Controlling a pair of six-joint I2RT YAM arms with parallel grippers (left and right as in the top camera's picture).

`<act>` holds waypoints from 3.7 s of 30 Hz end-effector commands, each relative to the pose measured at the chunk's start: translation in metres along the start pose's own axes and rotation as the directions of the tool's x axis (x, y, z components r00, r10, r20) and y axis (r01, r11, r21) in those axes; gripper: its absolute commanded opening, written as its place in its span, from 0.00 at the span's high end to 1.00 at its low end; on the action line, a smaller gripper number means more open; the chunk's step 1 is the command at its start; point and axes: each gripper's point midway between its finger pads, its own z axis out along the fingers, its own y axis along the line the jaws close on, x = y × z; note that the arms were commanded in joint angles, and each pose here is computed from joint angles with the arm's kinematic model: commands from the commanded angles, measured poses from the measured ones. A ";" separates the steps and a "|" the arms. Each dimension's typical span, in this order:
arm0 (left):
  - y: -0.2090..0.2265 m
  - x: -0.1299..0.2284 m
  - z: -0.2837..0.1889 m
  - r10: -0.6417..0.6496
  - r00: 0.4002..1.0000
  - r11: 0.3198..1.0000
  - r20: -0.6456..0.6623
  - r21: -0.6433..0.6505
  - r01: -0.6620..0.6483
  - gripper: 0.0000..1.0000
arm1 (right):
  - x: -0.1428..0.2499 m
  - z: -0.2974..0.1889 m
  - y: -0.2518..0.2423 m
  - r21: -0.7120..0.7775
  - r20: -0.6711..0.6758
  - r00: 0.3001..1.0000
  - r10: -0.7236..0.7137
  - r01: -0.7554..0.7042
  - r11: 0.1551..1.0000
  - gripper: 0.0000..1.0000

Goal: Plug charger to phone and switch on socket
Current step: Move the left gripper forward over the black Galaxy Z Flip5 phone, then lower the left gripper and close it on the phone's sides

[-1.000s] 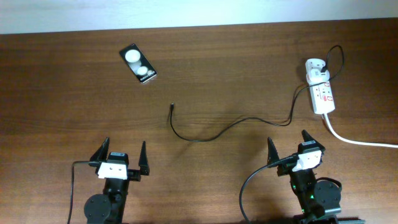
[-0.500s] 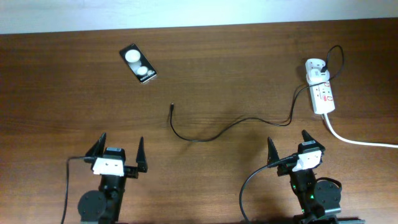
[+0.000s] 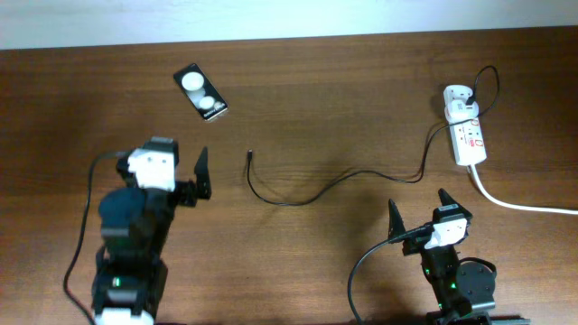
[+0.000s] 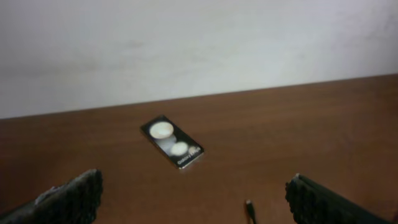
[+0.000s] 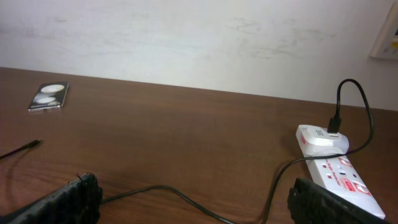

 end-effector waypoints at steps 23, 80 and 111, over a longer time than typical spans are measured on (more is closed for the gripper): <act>-0.020 -0.032 0.105 -0.023 0.814 0.971 -0.580 0.183 0.157 0.01 | 0.002 0.000 0.000 -0.003 -0.001 1.000 -0.006 0.006 1.000 0.01; 0.023 0.189 0.288 -0.635 0.314 0.767 -0.706 -0.524 0.371 0.01 | 0.002 0.000 0.000 -0.003 -0.001 1.000 -0.006 0.006 1.000 0.01; 0.036 0.248 0.309 -0.593 0.384 0.804 -0.708 -0.547 0.235 0.00 | 0.002 0.000 0.000 -0.003 -0.001 1.000 -0.006 0.006 1.000 0.01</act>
